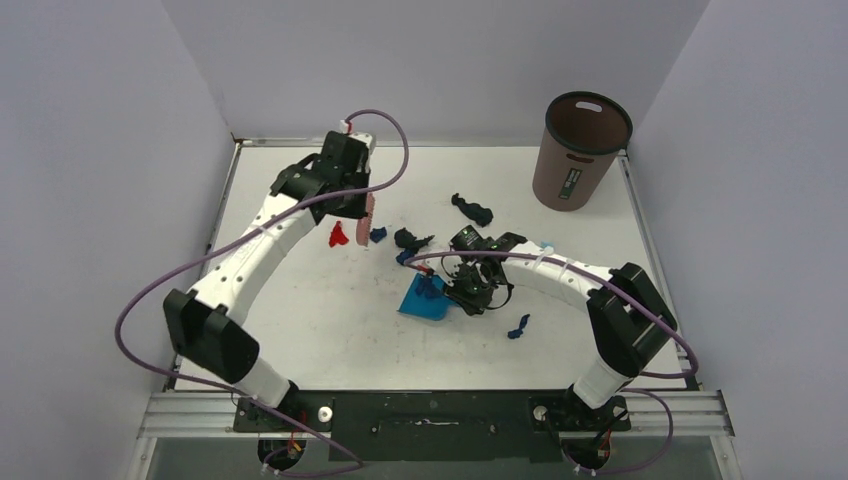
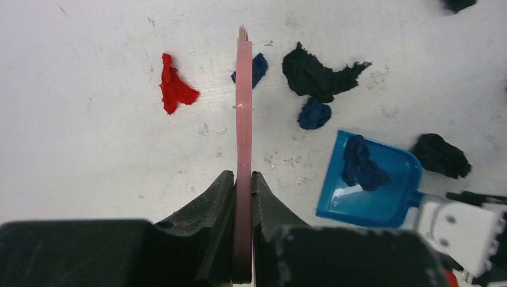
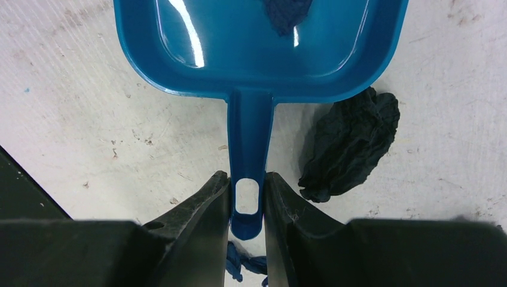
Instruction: Sweep away the paper scraps from the table
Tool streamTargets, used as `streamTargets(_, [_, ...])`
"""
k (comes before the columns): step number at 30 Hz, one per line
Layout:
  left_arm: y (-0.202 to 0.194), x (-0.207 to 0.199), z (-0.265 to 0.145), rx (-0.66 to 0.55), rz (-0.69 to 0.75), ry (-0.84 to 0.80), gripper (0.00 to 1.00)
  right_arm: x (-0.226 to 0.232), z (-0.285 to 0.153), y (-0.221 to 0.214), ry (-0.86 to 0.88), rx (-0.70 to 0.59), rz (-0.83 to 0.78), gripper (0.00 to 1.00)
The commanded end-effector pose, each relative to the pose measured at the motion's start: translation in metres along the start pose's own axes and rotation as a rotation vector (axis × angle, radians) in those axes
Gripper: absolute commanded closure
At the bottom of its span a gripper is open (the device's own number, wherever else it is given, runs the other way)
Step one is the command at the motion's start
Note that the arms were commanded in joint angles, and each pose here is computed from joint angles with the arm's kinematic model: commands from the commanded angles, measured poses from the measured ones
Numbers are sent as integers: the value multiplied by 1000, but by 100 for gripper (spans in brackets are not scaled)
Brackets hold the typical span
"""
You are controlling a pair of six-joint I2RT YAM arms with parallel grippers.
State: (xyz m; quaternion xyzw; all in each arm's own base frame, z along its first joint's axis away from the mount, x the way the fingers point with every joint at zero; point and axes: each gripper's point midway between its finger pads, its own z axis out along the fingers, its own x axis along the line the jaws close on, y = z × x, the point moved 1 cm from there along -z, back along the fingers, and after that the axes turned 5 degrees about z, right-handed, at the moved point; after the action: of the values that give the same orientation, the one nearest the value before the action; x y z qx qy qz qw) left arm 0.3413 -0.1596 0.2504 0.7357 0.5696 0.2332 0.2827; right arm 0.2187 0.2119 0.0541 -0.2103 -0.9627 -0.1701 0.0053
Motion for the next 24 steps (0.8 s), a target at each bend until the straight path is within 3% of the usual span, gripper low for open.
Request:
streamTargets(1, [19,14,18,29,90,133,100,-12,-13,1,-56,-18,68,87])
streamTargets(4, [30,27,28,74,115,244,100,-19,-13,-2,-72,-16,96,87])
streamTargets(9, [52,17,57,69,175,227,100,-32,-8,-2,-99,-2,136,87])
streamTargets(14, [59,9,88,140,253,266,100,-47,1,1,-93,16,190,87])
streamTargets(20, [36,-6,110,222,254,208,100,-51,9,8,-63,16,210,87])
streamTargets(24, [15,-28,116,287,222,82,100,-51,9,11,-56,13,208,86])
